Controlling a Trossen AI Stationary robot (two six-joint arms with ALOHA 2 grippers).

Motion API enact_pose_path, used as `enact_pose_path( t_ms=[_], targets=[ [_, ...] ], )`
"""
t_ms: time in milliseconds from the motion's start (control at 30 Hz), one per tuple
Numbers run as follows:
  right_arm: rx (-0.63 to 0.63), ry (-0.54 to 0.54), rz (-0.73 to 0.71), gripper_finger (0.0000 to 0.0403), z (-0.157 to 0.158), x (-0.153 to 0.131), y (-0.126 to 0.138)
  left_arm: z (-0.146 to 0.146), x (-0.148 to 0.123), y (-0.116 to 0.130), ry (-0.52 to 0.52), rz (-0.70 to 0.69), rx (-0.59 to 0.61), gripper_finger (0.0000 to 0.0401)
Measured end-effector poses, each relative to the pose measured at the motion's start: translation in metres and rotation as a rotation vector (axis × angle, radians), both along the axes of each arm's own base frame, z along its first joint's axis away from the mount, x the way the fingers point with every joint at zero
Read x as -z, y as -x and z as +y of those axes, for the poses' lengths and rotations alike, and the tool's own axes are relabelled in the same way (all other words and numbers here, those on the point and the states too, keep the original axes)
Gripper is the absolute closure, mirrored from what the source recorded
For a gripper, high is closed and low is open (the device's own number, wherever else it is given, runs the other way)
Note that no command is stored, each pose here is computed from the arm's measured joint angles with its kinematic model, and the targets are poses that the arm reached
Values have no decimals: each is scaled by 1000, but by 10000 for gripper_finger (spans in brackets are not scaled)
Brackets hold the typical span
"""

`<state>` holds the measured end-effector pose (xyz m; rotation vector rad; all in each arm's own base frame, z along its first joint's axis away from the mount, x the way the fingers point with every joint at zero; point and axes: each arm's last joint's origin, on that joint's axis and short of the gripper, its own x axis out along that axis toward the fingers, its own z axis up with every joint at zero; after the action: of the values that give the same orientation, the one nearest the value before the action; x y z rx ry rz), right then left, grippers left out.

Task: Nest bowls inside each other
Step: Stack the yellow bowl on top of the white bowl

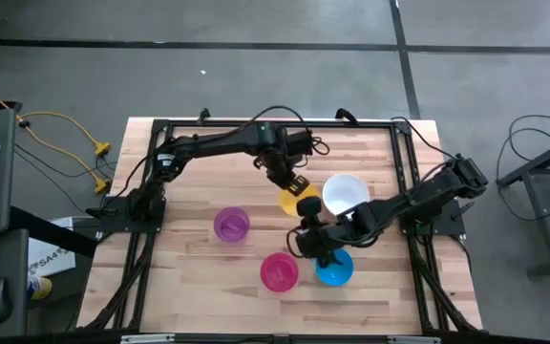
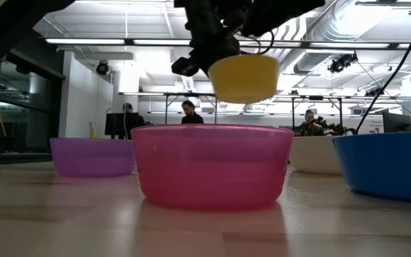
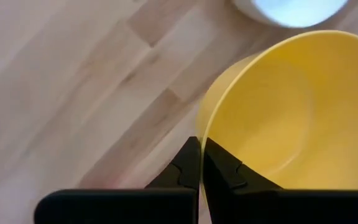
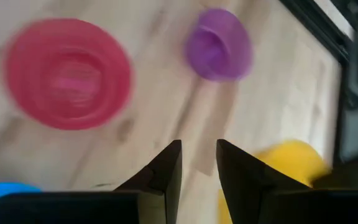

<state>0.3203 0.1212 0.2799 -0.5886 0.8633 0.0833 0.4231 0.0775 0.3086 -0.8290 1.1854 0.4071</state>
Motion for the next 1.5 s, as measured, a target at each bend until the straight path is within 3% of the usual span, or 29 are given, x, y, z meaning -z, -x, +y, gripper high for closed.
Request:
enact_pose_path(
  t_ms=[200,400,733,900,1233,1500],
  targets=[
    [116,-45,-25,310,-2,0,1,-3,0,-1,24,11,-56,401],
    [211,-15,-50,310,4,3,4,-5,0,-1,18,16,-78,401],
    [218,193,25,310,21,37,1,-14,0,-2,45,24,-102,401],
    [236,325,3,310,24,43,0,-15,0,-3,5,26,-112,401],
    [280,333,-70,310,25,14,-6,-16,1,-3,-19,34,-149,401],
    [315,235,-23,310,20,15,-5,-26,1,-3,-35,45,-137,401]
  ],
)
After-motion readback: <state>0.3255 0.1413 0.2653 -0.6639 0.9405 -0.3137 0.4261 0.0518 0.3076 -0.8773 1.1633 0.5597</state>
